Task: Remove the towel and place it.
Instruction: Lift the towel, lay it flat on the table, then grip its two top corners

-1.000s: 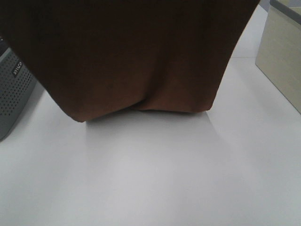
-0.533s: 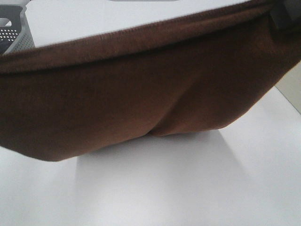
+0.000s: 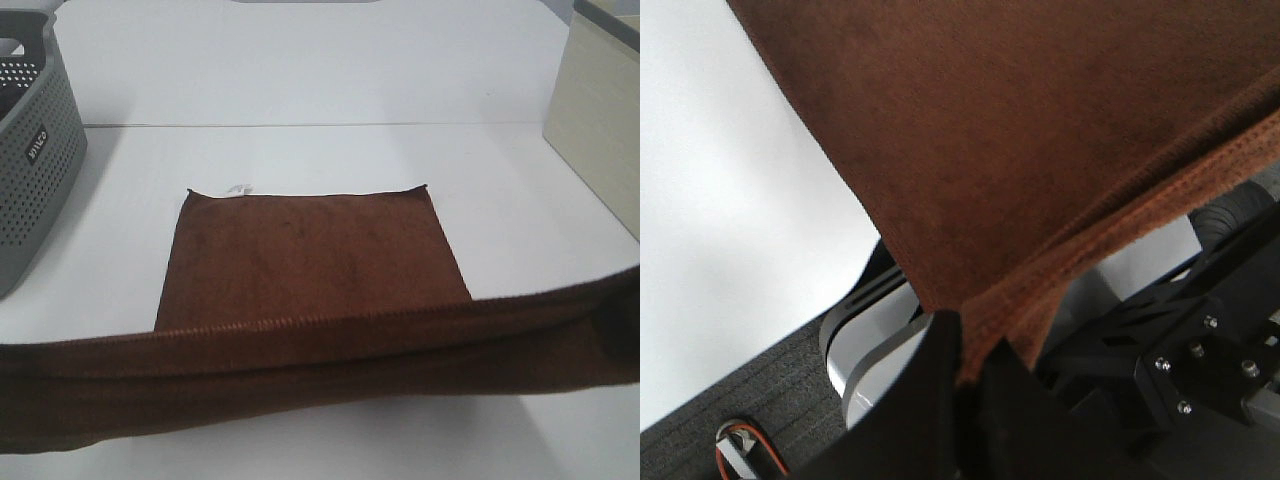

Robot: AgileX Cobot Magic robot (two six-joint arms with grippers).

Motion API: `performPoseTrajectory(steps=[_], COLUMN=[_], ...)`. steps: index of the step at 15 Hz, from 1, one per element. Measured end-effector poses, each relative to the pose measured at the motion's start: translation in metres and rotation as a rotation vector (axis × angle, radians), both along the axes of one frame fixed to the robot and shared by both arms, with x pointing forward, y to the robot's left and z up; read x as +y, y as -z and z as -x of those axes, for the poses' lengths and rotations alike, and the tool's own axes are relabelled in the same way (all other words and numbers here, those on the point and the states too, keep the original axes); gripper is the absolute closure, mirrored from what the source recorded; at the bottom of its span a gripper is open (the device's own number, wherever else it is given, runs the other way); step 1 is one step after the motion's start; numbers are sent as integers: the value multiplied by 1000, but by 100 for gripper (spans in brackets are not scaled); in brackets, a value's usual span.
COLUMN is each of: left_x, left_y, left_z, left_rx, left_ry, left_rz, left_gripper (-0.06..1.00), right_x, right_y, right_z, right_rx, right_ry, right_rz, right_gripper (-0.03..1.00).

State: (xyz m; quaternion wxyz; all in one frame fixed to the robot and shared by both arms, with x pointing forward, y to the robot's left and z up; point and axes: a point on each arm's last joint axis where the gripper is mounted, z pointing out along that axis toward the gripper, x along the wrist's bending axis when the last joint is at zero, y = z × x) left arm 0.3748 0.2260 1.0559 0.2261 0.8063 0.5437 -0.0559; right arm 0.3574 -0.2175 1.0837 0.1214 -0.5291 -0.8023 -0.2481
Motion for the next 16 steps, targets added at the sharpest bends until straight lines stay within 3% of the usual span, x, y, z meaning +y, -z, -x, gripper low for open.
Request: performPoseTrajectory(steps=[7,10,13,16], left_x=[-8,-28,-50,-69], left_y=[37,55,77,87], left_z=[-8,-7,-4,-4], left_rx=[200,301,404,448], left_ry=[55,144,175,182], left_rz=[-32,-112,-213,-265], left_gripper=[94,94,94,94], right_x=[2,3,5,5], right_y=[58,79,98,116], right_z=[-12,-24,-35,-44], right_rx=[267,367,433,478], right_ry=[-4,-35,-40,-63], right_rz=[91,156,183,212], right_gripper=[96,96,96,96])
